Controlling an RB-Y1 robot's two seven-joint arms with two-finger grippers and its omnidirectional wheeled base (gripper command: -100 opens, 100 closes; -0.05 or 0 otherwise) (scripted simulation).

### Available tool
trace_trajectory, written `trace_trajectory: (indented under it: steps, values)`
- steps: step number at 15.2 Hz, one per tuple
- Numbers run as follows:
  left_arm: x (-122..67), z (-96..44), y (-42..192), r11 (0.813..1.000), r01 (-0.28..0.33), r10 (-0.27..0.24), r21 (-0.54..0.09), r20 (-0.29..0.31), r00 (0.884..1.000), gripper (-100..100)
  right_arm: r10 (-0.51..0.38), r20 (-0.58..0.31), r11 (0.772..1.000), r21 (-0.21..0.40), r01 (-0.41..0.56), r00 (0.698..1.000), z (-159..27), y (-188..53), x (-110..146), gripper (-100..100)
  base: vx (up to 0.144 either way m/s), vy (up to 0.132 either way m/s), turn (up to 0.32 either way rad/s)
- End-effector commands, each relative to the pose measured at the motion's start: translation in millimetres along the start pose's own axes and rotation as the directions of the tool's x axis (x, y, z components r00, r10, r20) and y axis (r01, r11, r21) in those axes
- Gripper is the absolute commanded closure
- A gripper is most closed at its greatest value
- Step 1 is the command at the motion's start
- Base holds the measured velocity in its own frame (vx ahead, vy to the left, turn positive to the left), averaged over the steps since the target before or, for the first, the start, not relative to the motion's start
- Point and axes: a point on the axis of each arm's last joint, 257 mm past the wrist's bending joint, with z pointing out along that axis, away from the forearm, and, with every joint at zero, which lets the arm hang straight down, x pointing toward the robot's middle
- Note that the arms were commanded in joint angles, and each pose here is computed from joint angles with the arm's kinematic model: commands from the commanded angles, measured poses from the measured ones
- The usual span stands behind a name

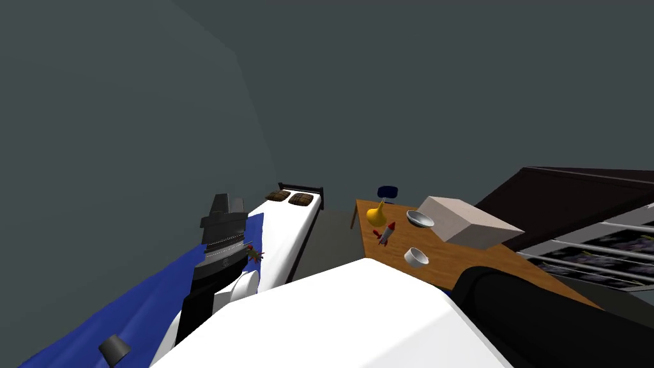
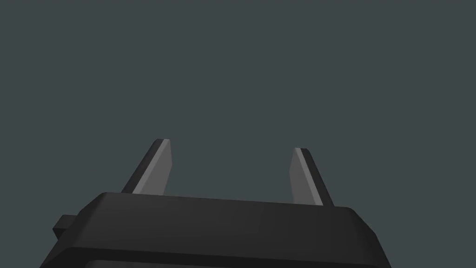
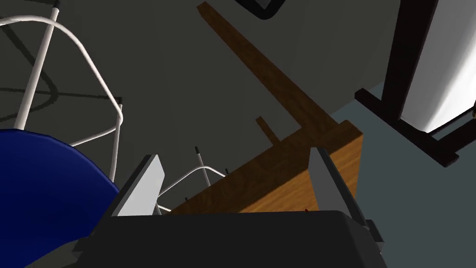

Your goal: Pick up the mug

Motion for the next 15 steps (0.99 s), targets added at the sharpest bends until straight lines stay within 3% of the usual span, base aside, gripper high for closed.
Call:
trace_trajectory:
  steps: [1,2,3,5,6,8,10,11,13,14,15]
  values:
    - [0.0,0.0,0.0,1.000,0.000,0.000,0.000,0.000,1.000,0,-0.033,-0.023,0.995,0.090,0.035,0.999,-19.7,-40.7,-4.9,-100,0.144,0.012,0.178]
    - [0.0,0.0,0.0,1.000,0.000,0.000,0.000,0.000,1.000,0,-0.039,-0.024,0.993,0.110,0.041,0.999,-23.6,-50.1,-7.3,-100,0.151,0.012,0.167]
    - [0.0,0.0,0.0,1.000,0.000,0.000,0.000,0.000,1.000,0,-0.061,-0.039,0.984,0.165,0.067,0.997,-38.5,-74.4,-13.6,-100,0.165,0.018,0.204]
    - [0.0,0.0,0.0,1.000,0.000,0.000,0.000,0.000,1.000,0,-0.066,-0.040,0.981,0.181,0.072,0.997,-42.3,-81.8,-16.0,-100,0.141,0.011,0.092]
    - [0.0,0.0,0.0,1.000,0.000,0.000,0.000,0.000,1.000,0,-0.091,-0.055,0.966,0.238,0.102,0.994,-59.3,-106.4,-26.3,-100,0.139,0.013,0.102]
    - [0.0,0.0,0.0,1.000,0.000,0.000,0.000,0.000,1.000,0,-0.092,-0.055,0.964,0.246,0.102,0.994,-61.2,-110.0,-26.8,-100,0.122,0.002,0.075]
    - [0.0,0.0,0.0,1.000,0.000,0.000,0.000,0.000,1.000,0,-0.135,-0.077,0.926,0.345,0.153,0.988,-93.5,-150.7,-49.8,-100,0.146,0.016,0.168]
    - [0.0,0.0,0.0,1.000,0.000,0.000,0.000,0.000,1.000,0,-0.139,-0.078,0.921,0.356,0.158,0.987,-97.0,-155.3,-52.4,-100,0.204,-0.004,0.173]
    - [0.0,0.0,0.0,1.000,0.000,0.000,0.000,0.000,1.000,0,-0.176,-0.092,0.879,0.434,0.198,0.980,-125.5,-185.5,-77.7,-100,0.230,-0.010,0.161]
    - [0.0,-0.1,0.0,1.000,0.000,0.000,0.000,0.000,1.000,0,-0.176,-0.092,0.879,0.434,0.198,0.980,-125.5,-185.5,-77.7,-100,0.197,-0.021,0.142]
    - [0.0,0.0,0.0,1.000,0.000,0.000,0.000,0.000,1.000,0,-0.189,-0.095,0.862,0.461,0.212,0.977,-135.3,-195.2,-88.0,-100,0.170,-0.012,0.140]
